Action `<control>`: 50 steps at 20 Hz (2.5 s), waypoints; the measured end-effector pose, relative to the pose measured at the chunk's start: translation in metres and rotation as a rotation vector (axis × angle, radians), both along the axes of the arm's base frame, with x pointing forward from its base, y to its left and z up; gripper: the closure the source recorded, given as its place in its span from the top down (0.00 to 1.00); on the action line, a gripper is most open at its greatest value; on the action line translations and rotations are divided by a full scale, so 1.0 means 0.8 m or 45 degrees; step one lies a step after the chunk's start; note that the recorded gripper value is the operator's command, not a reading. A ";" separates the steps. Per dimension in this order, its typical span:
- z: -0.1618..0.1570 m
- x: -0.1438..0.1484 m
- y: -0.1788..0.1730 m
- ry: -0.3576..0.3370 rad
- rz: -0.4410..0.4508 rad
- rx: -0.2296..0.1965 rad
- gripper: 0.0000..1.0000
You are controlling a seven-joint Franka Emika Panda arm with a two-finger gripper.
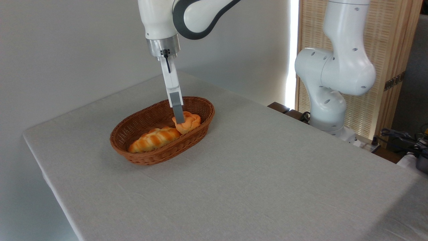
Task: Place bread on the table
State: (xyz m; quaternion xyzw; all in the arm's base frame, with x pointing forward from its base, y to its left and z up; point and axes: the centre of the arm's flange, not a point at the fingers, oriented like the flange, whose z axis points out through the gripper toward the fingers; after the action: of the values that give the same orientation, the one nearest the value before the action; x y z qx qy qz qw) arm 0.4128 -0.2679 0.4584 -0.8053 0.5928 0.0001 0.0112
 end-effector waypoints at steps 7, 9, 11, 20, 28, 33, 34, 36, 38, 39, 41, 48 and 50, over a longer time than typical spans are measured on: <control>-0.018 -0.005 0.008 0.019 -0.015 0.051 0.85; -0.019 -0.005 0.008 0.019 -0.015 0.052 0.71; -0.019 -0.005 0.008 0.019 -0.015 0.052 0.59; -0.019 -0.005 0.008 0.020 -0.015 0.052 0.54; -0.019 -0.005 0.008 0.020 -0.015 0.052 0.50; -0.019 -0.005 0.008 0.020 -0.015 0.053 0.50; -0.019 -0.005 0.008 0.020 -0.015 0.053 0.51; -0.019 -0.005 0.008 0.020 -0.015 0.052 0.50; -0.016 -0.004 0.008 0.013 -0.014 0.049 0.50; -0.013 -0.003 0.007 0.008 -0.014 0.046 0.51; 0.005 0.004 0.004 -0.027 -0.005 0.023 0.51; 0.065 0.039 0.015 -0.112 0.138 -0.089 0.52; 0.075 0.055 0.039 -0.125 0.190 -0.106 0.52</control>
State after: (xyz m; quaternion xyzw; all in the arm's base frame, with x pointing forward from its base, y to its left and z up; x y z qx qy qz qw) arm 0.4568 -0.2368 0.5184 -0.8460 0.5294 -0.0633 0.0066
